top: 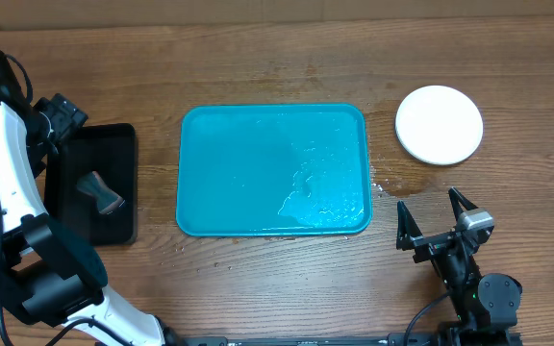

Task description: Clean dirty plates on tray and stack at the side

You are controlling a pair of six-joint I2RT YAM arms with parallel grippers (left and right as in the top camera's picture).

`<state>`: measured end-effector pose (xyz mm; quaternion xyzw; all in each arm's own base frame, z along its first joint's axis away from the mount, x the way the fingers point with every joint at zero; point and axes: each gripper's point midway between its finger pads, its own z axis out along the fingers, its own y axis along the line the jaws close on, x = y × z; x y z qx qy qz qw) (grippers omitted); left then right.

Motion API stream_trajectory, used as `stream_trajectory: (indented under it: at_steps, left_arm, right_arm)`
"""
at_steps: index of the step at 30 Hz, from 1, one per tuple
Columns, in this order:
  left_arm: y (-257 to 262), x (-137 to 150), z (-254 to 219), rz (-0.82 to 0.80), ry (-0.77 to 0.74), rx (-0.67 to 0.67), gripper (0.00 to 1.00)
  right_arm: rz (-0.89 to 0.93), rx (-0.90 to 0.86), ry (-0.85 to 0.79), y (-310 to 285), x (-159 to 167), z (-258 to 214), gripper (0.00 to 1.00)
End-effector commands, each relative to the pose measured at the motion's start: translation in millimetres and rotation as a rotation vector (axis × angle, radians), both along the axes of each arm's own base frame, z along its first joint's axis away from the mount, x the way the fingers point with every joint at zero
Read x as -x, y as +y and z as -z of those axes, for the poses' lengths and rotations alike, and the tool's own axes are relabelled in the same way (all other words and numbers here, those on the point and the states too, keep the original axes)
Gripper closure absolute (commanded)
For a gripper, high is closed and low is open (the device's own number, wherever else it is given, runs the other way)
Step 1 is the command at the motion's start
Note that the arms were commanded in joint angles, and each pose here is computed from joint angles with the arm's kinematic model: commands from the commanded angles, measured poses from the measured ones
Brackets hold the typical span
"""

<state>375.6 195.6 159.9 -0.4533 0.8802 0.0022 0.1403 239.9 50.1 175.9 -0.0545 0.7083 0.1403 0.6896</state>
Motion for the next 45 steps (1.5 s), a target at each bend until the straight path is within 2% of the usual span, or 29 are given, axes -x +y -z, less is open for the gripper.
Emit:
stream_trajectory:
  at_steps: [1, 35, 38, 41, 45]
  left_arm:
    - [2, -2, -7, -0.005, -0.019, -0.009, 0.0]
    - [2, -2, -7, -0.005, -0.019, -0.009, 0.0]
    - [8, 2, -7, -0.013, 0.002, -0.044, 0.0]
    - [3, 15, -3, -0.014, 0.057, -0.019, 0.0]
    - [-23, 23, 1, 0.012, 0.084, 0.1, 0.0]
  right_arm:
    - [0.007, -0.005, -0.005, -1, 0, 1, 0.0]
    - [0.007, -0.005, -0.005, -1, 0, 1, 0.0]
    - [0.007, -0.005, -0.005, -1, 0, 1, 0.0]
    - [0.007, -0.005, -0.005, -1, 0, 1, 0.0]
    - [0.007, -0.005, -0.005, -1, 0, 1, 0.0]
